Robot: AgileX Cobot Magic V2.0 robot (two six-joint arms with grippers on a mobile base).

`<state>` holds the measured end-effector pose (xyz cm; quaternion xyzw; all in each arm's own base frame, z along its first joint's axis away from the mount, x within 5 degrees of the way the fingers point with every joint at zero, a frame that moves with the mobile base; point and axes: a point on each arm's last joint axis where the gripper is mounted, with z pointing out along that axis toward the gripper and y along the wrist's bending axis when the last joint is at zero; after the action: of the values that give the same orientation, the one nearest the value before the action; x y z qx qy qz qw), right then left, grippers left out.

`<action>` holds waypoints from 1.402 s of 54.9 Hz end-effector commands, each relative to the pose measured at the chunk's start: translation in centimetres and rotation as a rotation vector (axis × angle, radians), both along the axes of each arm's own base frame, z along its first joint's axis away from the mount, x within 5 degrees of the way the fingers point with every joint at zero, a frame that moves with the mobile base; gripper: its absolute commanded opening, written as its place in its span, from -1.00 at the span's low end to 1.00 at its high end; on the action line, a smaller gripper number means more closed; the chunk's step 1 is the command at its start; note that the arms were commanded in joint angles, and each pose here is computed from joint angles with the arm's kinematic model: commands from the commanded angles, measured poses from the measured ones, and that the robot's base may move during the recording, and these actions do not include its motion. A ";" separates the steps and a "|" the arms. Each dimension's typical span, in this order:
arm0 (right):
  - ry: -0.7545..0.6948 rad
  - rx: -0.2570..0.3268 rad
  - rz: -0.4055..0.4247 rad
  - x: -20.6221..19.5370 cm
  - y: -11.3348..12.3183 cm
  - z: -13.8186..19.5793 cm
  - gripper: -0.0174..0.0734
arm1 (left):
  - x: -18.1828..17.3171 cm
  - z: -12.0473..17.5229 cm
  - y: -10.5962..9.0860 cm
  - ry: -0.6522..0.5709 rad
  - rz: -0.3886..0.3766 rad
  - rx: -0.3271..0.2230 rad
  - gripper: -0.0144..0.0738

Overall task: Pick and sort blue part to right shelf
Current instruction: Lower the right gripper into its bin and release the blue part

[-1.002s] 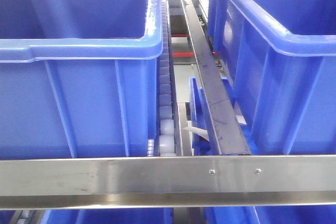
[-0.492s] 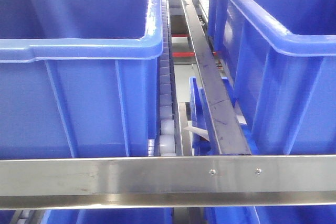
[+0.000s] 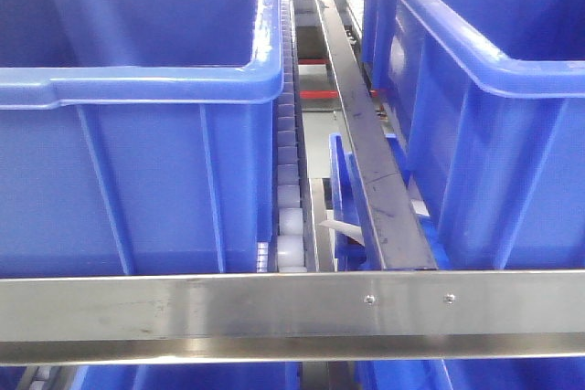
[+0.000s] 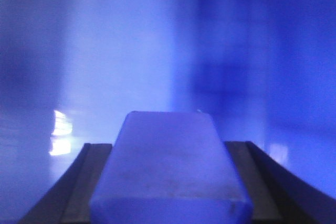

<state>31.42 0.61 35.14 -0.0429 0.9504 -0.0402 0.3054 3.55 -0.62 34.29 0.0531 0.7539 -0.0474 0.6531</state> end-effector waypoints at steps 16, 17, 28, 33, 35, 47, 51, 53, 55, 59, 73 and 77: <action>0.000 -0.041 0.072 7.1 0.1 -6.0 0.04 | 0.0 1.4 0.0 -0.087 0.005 -0.022 -0.39; 0.003 -0.040 0.072 7.3 0.1 -6.3 0.04 | 0.0 1.4 0.0 -0.087 0.005 -0.022 -0.39; 0.063 -0.027 0.071 8.4 0.2 -9.0 0.05 | 0.0 1.4 0.0 -0.087 0.005 -0.022 -0.39; 0.066 -0.004 0.064 8.4 0.4 -9.0 0.22 | 0.0 1.4 0.0 -0.086 0.005 -0.021 -0.39; 0.066 -0.001 0.064 8.4 0.4 -9.0 0.36 | 0.0 1.4 0.0 -0.085 0.005 -0.021 -0.39; 0.076 0.002 0.061 8.0 0.4 -8.6 0.76 | 0.0 1.2 0.0 -0.061 0.004 -0.018 -0.39; 0.050 0.002 0.061 7.6 0.4 -7.5 0.76 | 0.0 1.1 0.0 -0.057 0.004 -0.017 -0.39; 0.029 0.002 0.061 7.2 0.4 -6.6 0.76 | 0.0 1.1 0.0 -0.057 0.004 -0.017 -0.39; 0.007 0.002 0.061 6.8 0.3 -5.7 0.76 | 0.0 1.1 0.0 -0.057 0.004 -0.017 -0.39; -0.035 0.009 0.059 5.7 0.3 -3.7 0.73 | 0.0 1.1 0.0 -0.057 0.004 -0.017 -0.39; -0.166 0.068 0.055 -1.3 0.5 2.2 -0.06 | 0.0 1.1 0.0 -0.057 0.004 -0.017 -0.39; -0.194 0.071 0.056 -3.6 0.4 2.7 -0.25 | 0.0 1.1 0.0 -0.057 0.004 -0.017 -0.39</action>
<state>30.76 1.34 34.80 -0.0573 0.9403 -0.0011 0.3355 3.45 -0.61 33.95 0.0542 0.7658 -0.0461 0.6391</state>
